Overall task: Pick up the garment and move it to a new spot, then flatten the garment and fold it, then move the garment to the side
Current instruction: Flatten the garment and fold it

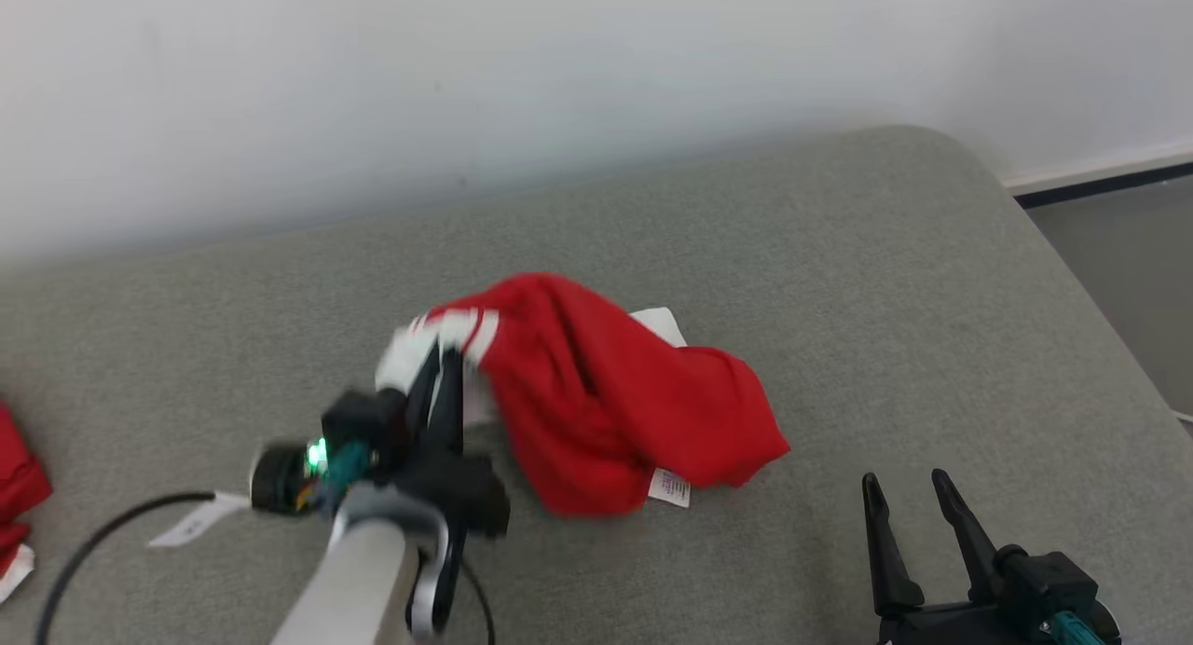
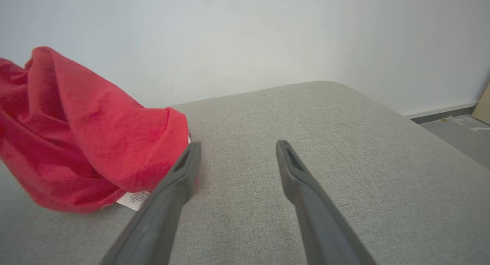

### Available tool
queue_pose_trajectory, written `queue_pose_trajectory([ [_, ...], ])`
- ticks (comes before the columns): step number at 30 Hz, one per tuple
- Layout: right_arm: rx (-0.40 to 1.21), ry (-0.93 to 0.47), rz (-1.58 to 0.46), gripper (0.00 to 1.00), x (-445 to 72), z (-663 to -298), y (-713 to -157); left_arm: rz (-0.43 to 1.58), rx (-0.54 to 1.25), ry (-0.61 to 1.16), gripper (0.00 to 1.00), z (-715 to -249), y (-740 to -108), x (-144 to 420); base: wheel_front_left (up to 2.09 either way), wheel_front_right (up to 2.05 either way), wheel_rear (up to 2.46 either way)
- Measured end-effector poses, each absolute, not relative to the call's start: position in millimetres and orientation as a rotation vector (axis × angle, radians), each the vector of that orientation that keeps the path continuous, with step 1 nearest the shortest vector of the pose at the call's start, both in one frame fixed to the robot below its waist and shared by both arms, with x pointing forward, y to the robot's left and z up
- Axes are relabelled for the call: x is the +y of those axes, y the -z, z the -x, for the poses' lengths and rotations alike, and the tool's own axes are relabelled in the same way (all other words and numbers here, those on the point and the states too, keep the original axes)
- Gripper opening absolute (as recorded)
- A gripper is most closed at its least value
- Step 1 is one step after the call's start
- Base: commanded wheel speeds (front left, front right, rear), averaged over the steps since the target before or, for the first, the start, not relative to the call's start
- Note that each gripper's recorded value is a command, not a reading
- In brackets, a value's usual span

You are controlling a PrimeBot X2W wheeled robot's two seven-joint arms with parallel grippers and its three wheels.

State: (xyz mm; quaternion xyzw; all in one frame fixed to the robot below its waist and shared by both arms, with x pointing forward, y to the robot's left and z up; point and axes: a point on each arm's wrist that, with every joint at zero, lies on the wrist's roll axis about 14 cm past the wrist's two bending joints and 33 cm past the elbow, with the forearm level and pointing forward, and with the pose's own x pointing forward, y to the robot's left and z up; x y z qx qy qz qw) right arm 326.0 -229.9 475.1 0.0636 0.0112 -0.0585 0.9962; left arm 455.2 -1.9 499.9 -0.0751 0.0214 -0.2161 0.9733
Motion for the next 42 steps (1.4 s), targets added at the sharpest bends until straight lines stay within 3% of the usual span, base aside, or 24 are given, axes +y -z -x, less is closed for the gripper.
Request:
queue_pose_trajectory([
  [5,0.009,0.073,-0.13,1.0,-217,-332,-480,0.151,-0.291,0.502,0.0,-468,-618,-14,0.0,0.0,0.0],
  [14,-0.012,0.038,-0.14,1.0,-206,-331,-487,0.091,-0.727,0.699,0.0,-429,-778,-59,0.0,0.0,0.0],
  [20,-0.016,0.056,-0.148,1.0,-211,-328,-486,0.134,-0.839,0.79,0.0,-402,-825,-84,0.0,0.0,0.0],
  [25,-0.007,0.055,-0.151,1.0,-210,-329,-483,0.12,-0.793,0.782,0.0,-407,-816,-94,0.0,0.0,0.0],
  [31,0.003,0.042,-0.165,1.0,-205,-332,-479,0.056,-0.585,0.633,0.0,-460,-764,-76,0.0,0.0,0.0],
  [37,0.008,0.031,-0.167,1.0,-202,-337,-477,0.023,-0.23,0.421,0.0,-507,-642,-7,0.0,0.0,0.0],
  [42,0.011,0.006,-0.166,1.0,-195,-345,-476,0.046,-0.053,0.226,0.0,-514,-570,69,0.0,0.0,0.0],
])
